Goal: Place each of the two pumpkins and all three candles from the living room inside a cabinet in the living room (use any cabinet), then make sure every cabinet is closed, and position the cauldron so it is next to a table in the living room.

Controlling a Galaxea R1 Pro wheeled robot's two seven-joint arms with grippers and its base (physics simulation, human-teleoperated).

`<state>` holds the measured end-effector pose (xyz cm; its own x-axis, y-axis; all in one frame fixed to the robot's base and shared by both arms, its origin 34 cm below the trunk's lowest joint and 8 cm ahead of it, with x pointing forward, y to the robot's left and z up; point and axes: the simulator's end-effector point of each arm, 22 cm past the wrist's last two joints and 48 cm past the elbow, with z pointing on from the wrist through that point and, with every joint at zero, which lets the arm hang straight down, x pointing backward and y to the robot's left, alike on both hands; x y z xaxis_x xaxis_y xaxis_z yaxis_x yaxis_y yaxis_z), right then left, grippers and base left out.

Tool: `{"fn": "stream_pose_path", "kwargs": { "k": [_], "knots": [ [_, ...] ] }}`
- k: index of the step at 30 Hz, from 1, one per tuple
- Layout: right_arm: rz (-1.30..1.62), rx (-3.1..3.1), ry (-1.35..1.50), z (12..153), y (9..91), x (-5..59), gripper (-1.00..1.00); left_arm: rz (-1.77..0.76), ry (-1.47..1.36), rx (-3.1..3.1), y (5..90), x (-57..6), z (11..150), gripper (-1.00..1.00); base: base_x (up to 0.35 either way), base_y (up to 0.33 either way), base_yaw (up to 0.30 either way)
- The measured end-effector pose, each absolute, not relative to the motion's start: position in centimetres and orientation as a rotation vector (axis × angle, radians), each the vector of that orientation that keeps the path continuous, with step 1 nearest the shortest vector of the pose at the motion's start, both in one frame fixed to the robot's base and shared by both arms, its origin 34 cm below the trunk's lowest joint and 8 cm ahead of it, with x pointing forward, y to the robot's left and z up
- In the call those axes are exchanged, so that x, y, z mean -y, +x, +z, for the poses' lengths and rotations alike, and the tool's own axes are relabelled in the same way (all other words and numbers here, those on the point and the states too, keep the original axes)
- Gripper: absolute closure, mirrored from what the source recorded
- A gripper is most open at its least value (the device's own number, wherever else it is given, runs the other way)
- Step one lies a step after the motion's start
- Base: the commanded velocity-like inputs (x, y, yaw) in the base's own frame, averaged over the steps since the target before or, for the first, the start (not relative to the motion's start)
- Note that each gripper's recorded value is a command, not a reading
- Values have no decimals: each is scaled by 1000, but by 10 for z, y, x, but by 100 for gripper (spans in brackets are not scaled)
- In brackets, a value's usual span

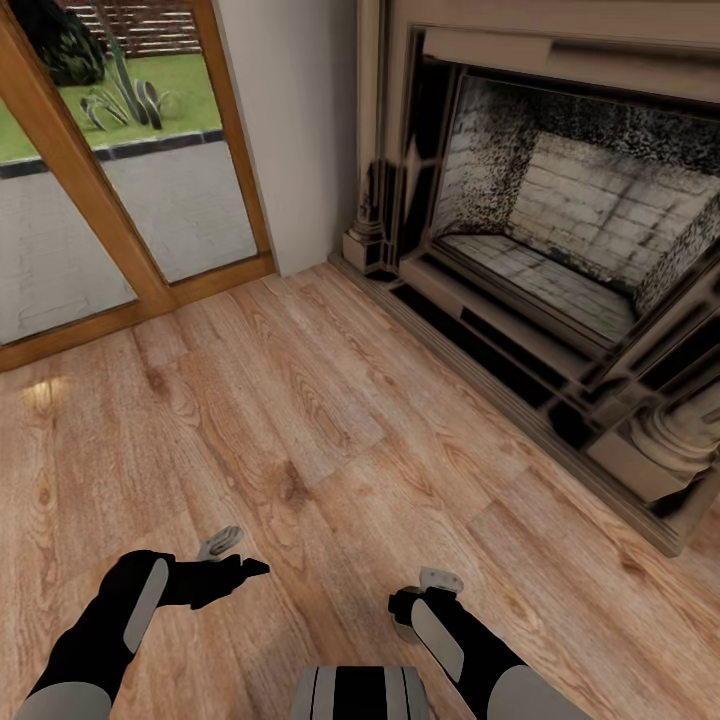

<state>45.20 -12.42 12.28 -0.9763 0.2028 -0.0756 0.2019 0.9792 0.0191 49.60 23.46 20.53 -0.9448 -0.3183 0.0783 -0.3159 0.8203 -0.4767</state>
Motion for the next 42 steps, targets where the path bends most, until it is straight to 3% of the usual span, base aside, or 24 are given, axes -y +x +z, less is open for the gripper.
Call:
{"fn": "stream_pose_path", "kwargs": {
  "k": [42],
  "knots": [
    [32,-2930,301,179,492,127,100,-772,-433,-2879,530,-227,268,-100,0,0,0]
  ]
}}
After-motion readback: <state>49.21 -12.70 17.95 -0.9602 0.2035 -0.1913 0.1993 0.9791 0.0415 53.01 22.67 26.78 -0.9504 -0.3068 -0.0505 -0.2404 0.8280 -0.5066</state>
